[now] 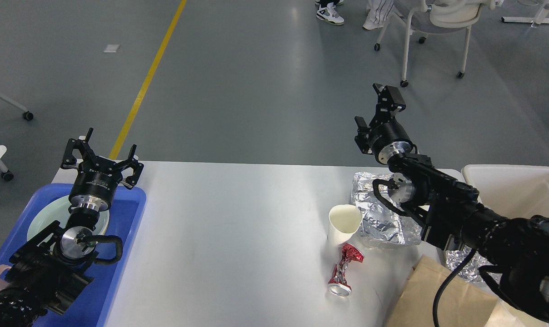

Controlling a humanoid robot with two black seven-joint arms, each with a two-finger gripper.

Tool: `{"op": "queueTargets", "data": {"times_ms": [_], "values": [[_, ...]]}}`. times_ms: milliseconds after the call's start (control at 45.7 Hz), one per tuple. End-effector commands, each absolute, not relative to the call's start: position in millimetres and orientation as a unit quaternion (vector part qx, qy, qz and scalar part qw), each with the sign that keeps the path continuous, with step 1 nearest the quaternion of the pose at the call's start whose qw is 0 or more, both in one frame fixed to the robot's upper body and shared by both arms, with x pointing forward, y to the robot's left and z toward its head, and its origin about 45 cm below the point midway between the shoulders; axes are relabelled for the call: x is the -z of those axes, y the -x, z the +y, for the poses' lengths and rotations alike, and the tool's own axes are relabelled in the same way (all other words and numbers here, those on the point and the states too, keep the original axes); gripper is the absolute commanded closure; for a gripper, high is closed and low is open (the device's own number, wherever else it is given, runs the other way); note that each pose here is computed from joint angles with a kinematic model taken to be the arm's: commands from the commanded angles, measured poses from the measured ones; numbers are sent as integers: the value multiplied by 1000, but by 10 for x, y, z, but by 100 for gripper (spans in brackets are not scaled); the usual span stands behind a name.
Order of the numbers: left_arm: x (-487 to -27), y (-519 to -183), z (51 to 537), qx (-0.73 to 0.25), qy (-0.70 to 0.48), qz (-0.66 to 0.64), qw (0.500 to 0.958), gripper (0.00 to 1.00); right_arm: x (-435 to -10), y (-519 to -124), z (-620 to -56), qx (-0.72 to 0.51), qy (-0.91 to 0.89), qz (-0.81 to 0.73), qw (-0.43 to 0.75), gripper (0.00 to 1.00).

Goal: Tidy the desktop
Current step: 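Raise the right arm up and away from the red can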

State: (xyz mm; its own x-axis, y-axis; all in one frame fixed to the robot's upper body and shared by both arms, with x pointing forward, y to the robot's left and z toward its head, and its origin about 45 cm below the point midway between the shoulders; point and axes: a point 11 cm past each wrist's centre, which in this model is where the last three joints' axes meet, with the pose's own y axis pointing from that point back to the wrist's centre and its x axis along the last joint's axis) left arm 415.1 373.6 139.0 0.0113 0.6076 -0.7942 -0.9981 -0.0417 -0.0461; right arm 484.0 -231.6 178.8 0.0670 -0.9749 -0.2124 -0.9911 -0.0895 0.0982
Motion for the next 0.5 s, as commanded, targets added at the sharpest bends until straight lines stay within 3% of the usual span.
{"op": "queueTargets", "data": {"times_ms": [0, 153, 482], "values": [[-1389, -4151, 3738, -640, 334, 292, 627, 2, -1931, -4943, -2759, -32, 726, 686, -29, 0], [-1390, -4151, 3738, -640, 334, 291, 627, 2, -2186, -4886, -3579, 41, 712, 692, -107, 0], [-1391, -4151, 3740, -640, 335, 291, 627, 2, -2243, -4571, -3752, 134, 759, 532, -349, 0]]}}
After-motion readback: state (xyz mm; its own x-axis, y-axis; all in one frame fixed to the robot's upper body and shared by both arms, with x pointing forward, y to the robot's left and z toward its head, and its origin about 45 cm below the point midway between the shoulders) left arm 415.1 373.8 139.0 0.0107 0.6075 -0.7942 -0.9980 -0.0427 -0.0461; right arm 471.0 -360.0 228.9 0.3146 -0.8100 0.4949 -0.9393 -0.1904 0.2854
